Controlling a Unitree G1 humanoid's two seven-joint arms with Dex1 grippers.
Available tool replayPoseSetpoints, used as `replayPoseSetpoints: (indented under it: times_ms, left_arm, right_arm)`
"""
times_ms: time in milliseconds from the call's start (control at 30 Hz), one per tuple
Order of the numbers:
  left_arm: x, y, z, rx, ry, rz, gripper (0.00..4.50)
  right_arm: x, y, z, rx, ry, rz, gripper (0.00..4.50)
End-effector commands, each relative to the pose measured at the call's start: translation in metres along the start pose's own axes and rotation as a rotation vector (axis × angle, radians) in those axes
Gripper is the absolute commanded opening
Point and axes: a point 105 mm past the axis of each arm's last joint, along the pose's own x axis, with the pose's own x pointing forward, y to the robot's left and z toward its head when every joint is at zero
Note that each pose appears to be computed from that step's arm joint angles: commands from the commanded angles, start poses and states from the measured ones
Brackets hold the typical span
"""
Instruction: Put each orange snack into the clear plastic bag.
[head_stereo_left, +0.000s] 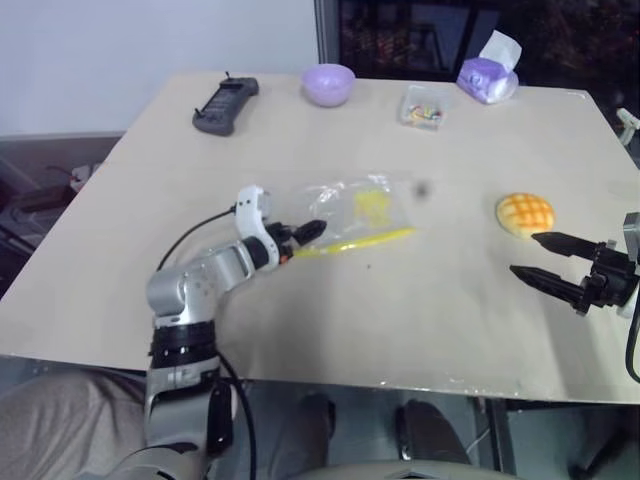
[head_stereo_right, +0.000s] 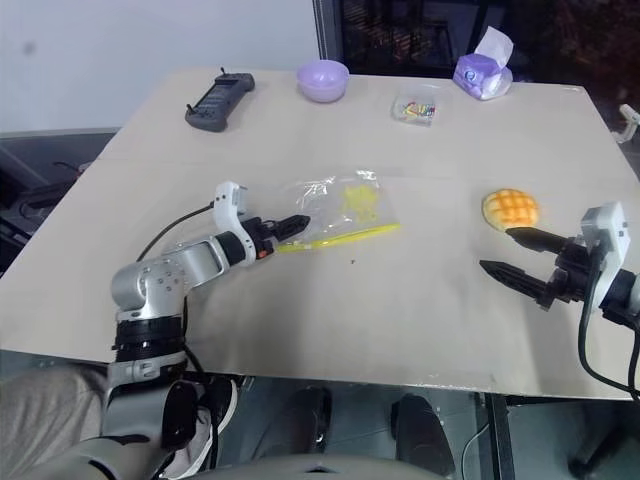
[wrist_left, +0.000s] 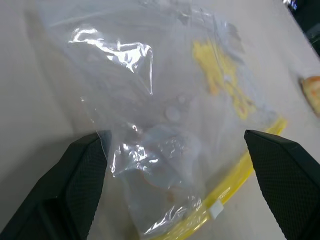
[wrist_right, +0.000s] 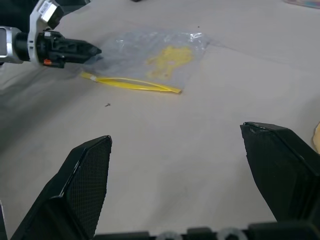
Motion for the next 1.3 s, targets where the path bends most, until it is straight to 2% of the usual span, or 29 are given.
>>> replayPoseSetpoints:
  times_ms: [33,167,333,367,500,633,800,1033,1167,1300]
  left_arm:
    - [0.011,0.005,-0.024,-0.103,0.092,0.026,4.01]
    - [0.016,0.004,-0.023,-0.146,0.092,0.025,2.52]
    - [0.018,0.003,-0.023,-0.153,0.097,0.021,0.16]
    - [0.018,0.003,-0.023,-0.155,0.097,0.017,0.02]
    - [0.02,0.0,-0.015,-0.16,0.035,-0.013,0.02]
    - [0.012,-0.037,0.011,-0.277,-0.085,-0.227,0.02]
    - [-0.005,-0.073,0.023,-0.35,-0.137,-0.415,0.02]
    - [-0.012,-0.077,0.021,-0.372,-0.141,-0.42,0.02]
    - [-0.013,-0.079,0.024,-0.385,-0.148,-0.438,0.02]
    - [-0.012,-0.077,0.023,-0.397,-0.141,-0.428,0.02]
  right_arm:
    - [-0.001,0.0,0.015,-0.052,-0.039,-0.004,4.5]
    - [-0.001,-0.001,0.015,-0.055,-0.041,-0.006,4.5]
    - [-0.002,-0.001,0.016,-0.06,-0.046,-0.014,4.5]
    - [-0.002,-0.002,0.016,-0.061,-0.046,-0.016,4.5]
    - [-0.001,-0.001,0.014,-0.06,-0.048,-0.019,4.5]
    - [0.003,0.0,0.012,-0.056,-0.043,-0.013,4.5]
    - [0.013,0.002,0.01,-0.063,-0.044,-0.004,4.5]
    - [0.035,0.01,0.009,-0.076,-0.055,0.028,4.5]
    - [0.069,0.022,0.002,-0.169,-0.029,0.035,4.5]
    - [0.113,0.028,-0.019,-0.402,0.057,0.023,4.5]
